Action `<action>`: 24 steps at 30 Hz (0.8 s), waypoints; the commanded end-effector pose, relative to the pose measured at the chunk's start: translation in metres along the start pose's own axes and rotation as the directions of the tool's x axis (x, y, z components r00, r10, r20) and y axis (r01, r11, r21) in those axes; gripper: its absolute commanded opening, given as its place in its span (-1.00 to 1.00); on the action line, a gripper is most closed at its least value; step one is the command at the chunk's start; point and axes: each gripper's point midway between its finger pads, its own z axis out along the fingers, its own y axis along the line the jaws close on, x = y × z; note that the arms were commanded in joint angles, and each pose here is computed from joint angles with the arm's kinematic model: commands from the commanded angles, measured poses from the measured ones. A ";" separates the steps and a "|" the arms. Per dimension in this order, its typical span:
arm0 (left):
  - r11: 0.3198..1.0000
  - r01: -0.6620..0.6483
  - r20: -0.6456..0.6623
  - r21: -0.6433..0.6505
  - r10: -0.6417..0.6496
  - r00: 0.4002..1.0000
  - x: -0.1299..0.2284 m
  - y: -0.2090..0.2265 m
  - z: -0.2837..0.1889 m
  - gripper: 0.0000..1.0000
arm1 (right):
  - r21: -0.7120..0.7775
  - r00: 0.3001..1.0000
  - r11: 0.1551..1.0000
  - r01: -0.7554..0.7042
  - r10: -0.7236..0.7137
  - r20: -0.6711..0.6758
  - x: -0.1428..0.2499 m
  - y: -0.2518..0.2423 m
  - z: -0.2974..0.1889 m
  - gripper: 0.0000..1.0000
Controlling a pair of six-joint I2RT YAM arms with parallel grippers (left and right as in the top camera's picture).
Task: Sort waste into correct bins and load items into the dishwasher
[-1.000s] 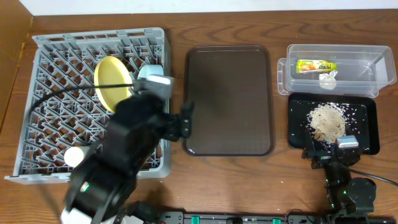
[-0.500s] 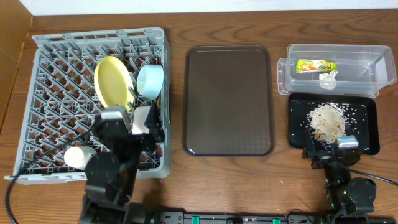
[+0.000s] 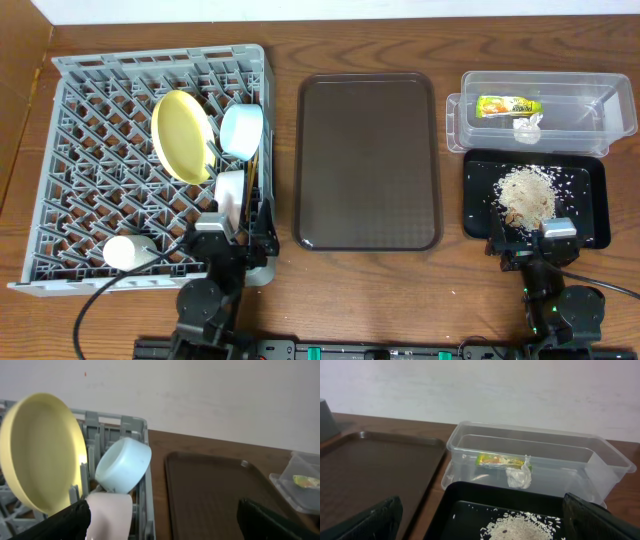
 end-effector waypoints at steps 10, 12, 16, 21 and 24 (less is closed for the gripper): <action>1.000 -0.001 -0.040 -0.010 0.001 0.999 0.047 0.009 0.011 0.89 | 0.006 1.000 1.000 0.012 -0.012 0.000 0.001 -0.001 0.000 0.99; 1.000 -0.001 -0.040 -0.010 0.001 0.999 0.047 0.009 0.011 0.89 | 0.006 1.000 1.000 0.012 -0.012 0.000 0.001 -0.001 0.000 0.99; 1.000 -0.002 -0.043 -0.010 0.001 0.999 0.048 0.009 0.011 0.89 | 0.006 1.000 1.000 0.012 -0.012 0.000 0.001 -0.001 0.000 0.98; 1.000 -0.002 -0.043 -0.010 0.001 0.999 0.048 0.009 0.011 0.89 | 0.006 1.000 1.000 0.012 -0.012 0.000 0.001 -0.001 0.000 0.98; 1.000 -0.002 -0.044 -0.011 0.001 0.999 0.048 0.009 0.011 0.89 | 0.006 1.000 1.000 0.012 -0.012 0.000 0.001 -0.002 0.000 0.99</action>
